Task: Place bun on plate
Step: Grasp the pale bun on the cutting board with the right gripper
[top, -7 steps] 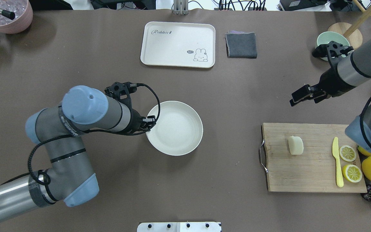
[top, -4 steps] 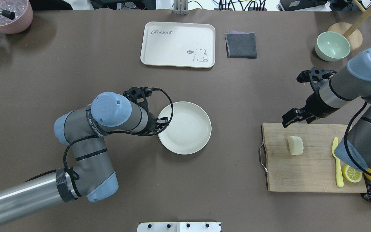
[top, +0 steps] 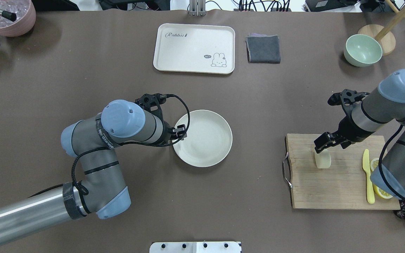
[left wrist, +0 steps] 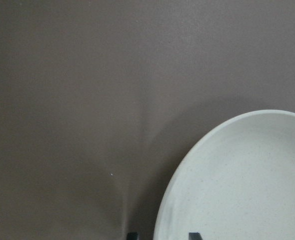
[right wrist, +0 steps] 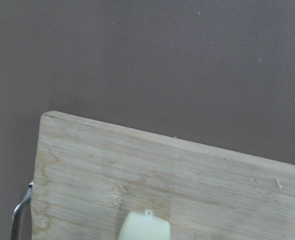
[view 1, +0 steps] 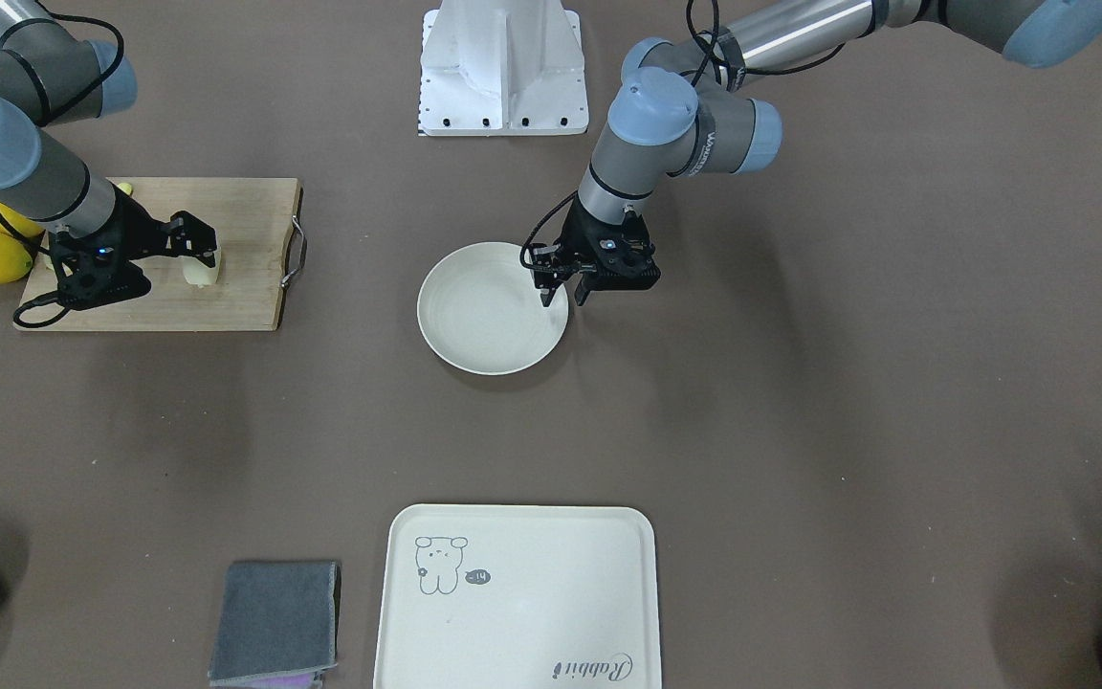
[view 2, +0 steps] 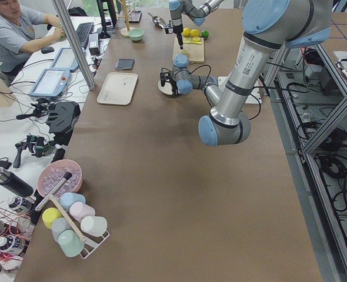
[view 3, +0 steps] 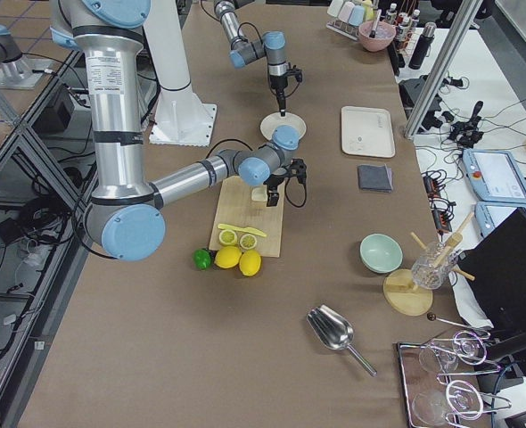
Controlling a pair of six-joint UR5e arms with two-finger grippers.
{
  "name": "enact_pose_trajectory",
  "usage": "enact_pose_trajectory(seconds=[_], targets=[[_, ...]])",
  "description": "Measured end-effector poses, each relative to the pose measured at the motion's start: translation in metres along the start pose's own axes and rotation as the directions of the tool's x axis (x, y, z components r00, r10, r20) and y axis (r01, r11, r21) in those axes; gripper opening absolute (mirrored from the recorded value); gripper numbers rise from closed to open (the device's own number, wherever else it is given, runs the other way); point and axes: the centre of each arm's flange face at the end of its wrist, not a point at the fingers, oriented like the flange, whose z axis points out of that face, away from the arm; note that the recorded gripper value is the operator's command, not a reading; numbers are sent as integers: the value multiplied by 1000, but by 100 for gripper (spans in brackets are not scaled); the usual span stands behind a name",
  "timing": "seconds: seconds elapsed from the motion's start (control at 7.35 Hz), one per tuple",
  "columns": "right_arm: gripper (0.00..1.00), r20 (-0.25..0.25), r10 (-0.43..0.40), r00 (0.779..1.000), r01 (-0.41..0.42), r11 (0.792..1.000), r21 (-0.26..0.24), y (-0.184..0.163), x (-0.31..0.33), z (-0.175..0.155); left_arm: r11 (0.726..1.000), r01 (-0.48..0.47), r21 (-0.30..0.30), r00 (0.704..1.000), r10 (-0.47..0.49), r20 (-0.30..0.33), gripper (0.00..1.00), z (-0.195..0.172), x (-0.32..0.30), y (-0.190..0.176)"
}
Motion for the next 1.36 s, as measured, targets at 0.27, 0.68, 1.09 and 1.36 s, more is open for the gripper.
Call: enact_pose_trajectory(seconds=[0.27,0.68,1.09,1.36], targets=[[92,-1,41,999,-41,999,-12,4,-7,7,1000,1,7,1000,-1,2,97,0,-1,-1],[7,-14,66,998,-66,998,5,14,-6,21,1000,0,10,1000,0,5,96,0,-4,-2],[9,3,51,999,-51,999,20,13,-17,14,1000,1,12,1000,-1,6,96,0,-5,-3],[14,45,15,999,-18,998,56,0,-54,-5,999,6,31,1000,-6,-1,93,-11,-10,-15]])
